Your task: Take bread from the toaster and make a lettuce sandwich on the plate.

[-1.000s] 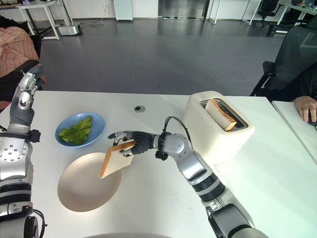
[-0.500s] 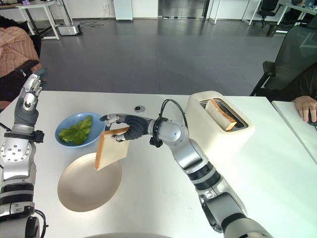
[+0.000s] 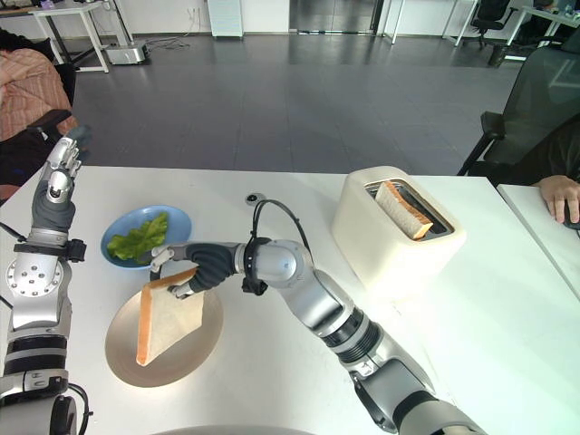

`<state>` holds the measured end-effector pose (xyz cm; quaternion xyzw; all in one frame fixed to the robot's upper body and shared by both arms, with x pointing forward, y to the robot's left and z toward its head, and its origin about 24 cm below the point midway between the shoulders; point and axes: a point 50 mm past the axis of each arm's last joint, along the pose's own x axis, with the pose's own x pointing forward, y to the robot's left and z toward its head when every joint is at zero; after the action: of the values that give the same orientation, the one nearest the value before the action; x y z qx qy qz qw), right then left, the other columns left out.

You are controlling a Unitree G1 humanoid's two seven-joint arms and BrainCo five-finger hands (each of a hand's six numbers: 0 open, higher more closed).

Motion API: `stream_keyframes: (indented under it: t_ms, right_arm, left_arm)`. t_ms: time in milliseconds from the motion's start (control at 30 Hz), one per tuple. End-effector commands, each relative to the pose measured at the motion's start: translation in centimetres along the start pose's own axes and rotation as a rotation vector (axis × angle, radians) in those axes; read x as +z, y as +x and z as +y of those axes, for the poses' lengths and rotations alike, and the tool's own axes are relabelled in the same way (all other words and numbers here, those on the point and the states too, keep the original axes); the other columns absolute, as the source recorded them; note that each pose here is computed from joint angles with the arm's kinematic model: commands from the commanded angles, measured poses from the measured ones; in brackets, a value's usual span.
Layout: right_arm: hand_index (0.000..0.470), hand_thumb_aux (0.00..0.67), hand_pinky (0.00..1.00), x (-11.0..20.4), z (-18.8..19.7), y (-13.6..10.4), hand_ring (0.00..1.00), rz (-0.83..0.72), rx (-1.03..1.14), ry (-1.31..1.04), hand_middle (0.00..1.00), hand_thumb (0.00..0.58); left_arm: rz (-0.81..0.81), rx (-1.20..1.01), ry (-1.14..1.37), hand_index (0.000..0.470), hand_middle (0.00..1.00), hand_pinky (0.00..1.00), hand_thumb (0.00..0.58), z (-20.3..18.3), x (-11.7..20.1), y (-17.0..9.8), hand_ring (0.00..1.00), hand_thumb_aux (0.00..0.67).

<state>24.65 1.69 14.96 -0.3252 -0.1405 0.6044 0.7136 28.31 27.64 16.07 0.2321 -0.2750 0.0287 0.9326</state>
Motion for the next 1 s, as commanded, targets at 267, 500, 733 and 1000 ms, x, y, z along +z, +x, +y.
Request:
stream_keyframes:
  t_ms: [267, 500, 733, 1000]
  right_arm:
    - [0.470, 0.670, 0.00, -1.9, 1.0, 0.9, 0.00, 0.077, 0.039, 0.036, 0.00, 0.580]
    - [0.000, 0.000, 0.00, -2.3, 0.7, 1.7, 0.00, 0.072, 0.015, 0.023, 0.00, 0.000]
    - [0.000, 0.000, 0.00, -1.1, -0.2, 2.2, 0.00, -0.009, -0.051, -0.017, 0.00, 0.000]
    - [0.000, 0.000, 0.00, 0.0, -7.2, -1.5, 0.00, -0.100, -0.471, -0.055, 0.00, 0.000]
  left_arm:
    - [0.002, -0.016, 0.007, 0.000, 0.00, 0.00, 0.000, -0.4, 0.0, 0.0, 0.00, 0.000]
    - [0.004, -0.020, 0.005, 0.000, 0.00, 0.00, 0.000, -0.4, 0.0, -0.1, 0.00, 0.000]
    - [0.006, -0.025, -0.001, 0.000, 0.00, 0.00, 0.000, -0.7, -0.1, -0.1, 0.00, 0.000]
    - [0.048, -0.056, 0.071, 0.000, 0.00, 0.00, 0.000, -0.4, -0.9, 0.3, 0.00, 0.000]
